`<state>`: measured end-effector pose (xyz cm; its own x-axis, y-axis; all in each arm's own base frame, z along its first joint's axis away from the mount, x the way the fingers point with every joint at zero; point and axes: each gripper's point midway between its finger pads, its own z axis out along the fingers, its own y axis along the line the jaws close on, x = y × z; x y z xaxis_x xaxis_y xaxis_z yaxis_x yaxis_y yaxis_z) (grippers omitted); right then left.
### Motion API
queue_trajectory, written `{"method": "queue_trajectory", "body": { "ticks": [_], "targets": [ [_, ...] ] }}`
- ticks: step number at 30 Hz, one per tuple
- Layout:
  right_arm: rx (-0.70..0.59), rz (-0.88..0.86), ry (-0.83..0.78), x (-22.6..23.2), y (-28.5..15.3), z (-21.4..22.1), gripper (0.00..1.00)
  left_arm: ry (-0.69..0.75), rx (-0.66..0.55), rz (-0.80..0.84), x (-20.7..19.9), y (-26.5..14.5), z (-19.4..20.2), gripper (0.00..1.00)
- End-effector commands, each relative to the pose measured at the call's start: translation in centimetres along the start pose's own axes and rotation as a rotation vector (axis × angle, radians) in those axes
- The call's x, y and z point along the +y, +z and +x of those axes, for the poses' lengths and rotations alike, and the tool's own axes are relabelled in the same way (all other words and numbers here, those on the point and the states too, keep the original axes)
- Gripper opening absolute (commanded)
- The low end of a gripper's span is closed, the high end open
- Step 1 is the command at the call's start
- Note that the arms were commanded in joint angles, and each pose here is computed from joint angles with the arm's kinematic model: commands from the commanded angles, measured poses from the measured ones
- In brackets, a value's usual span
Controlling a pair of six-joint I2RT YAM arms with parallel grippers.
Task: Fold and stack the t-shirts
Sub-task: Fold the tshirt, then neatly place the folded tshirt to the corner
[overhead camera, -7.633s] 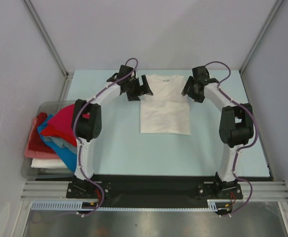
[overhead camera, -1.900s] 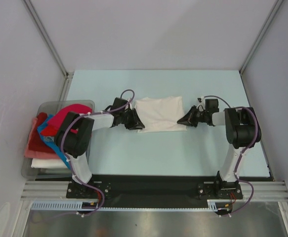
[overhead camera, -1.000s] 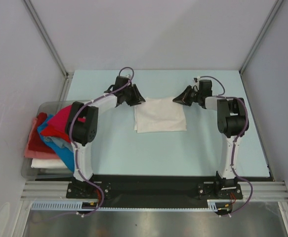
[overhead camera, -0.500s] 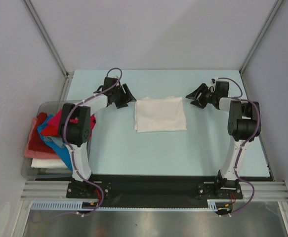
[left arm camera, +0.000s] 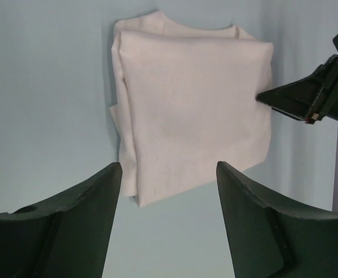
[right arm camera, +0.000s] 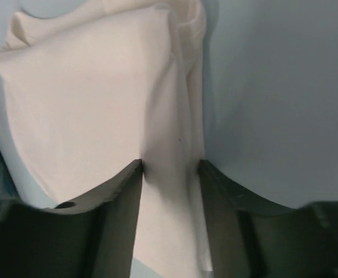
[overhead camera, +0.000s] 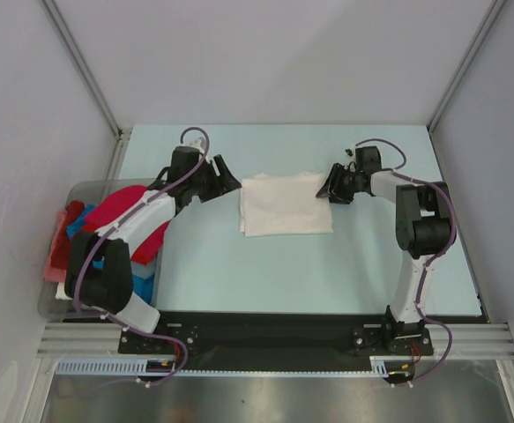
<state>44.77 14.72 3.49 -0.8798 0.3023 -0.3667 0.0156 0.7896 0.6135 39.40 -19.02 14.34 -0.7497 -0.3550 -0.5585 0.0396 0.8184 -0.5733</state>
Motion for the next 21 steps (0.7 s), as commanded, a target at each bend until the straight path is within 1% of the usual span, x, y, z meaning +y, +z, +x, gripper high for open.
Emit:
{"method": "queue_trajectory", "body": {
  "ticks": [1,3,5,6,7,8,9,10,12,13,14,15,16,17,18,19,20,21],
  "targets": [
    [-0.007,0.094,-0.062,-0.6,-0.7,-0.4,0.46,0.062,-0.099,0.047,-2.0,-3.7,-1.7,0.72],
    [0.013,0.110,-0.063,-0.8,-0.6,0.1,0.40,0.061,-0.095,0.050,-2.1,-4.3,-1.2,0.72],
    [0.018,0.133,-0.059,-1.3,-0.8,0.3,0.38,0.070,-0.098,0.060,-2.6,-5.2,-1.0,0.72],
    [0.025,0.137,-0.058,-1.5,-0.9,0.5,0.33,0.071,-0.095,0.064,-2.7,-5.5,-0.8,0.72],
    [0.023,0.134,-0.062,-1.5,-1.1,0.4,0.26,0.075,-0.092,0.072,-3.0,-5.7,-0.6,0.72],
    [0.026,0.135,-0.062,-1.6,-1.2,0.6,0.17,0.079,-0.096,0.079,-3.2,-6.1,-0.4,0.72],
    [0.031,0.152,-0.049,-2.3,-1.6,0.5,0.00,0.080,-0.094,0.081,-3.2,-6.3,-0.3,0.71],
    [0.024,0.212,-0.039,-3.7,-2.0,0.2,0.00,0.083,-0.085,0.082,-3.3,-6.4,0.3,0.71],
    [0.023,0.277,-0.007,-5.6,-3.4,-0.5,0.00,0.089,-0.089,0.095,-3.6,-7.0,0.5,0.71],
    [-0.021,0.371,0.040,-8.9,-5.4,-2.0,0.00,0.094,-0.085,0.104,-3.9,-7.2,0.9,0.71],
    [-0.051,0.442,0.041,-10.4,-6.8,-3.1,0.00,0.096,-0.078,0.101,-3.7,-7.2,1.3,0.71],
    [-0.075,0.535,0.061,-12.1,-9.0,-3.6,0.03,0.098,-0.082,0.109,-3.9,-7.5,1.4,0.71],
    [-0.146,0.704,0.096,-15.6,-12.3,-5.0,0.06,0.099,-0.071,0.107,-3.7,-7.5,1.9,0.71],
    [-0.179,0.754,0.130,-16.8,-13.8,-5.6,0.09,0.099,-0.070,0.108,-3.6,-7.6,2.0,0.71],
    [-0.227,0.787,0.160,-17.5,-15.5,-6.5,0.27,0.102,-0.069,0.114,-3.7,-7.6,2.3,0.71],
    [-0.280,0.880,0.209,-19.6,-17.9,-7.1,0.43,0.103,-0.066,0.113,-3.6,-7.7,2.5,0.71],
    [-0.327,0.924,0.253,-20.2,-19.3,-7.6,0.55,0.106,-0.062,0.108,-3.4,-7.8,2.6,0.71],
    [-0.410,1.034,0.271,-20.8,-22.2,-8.7,0.74,0.110,-0.054,0.111,-3.5,-7.8,2.8,0.71]
  ]
}}
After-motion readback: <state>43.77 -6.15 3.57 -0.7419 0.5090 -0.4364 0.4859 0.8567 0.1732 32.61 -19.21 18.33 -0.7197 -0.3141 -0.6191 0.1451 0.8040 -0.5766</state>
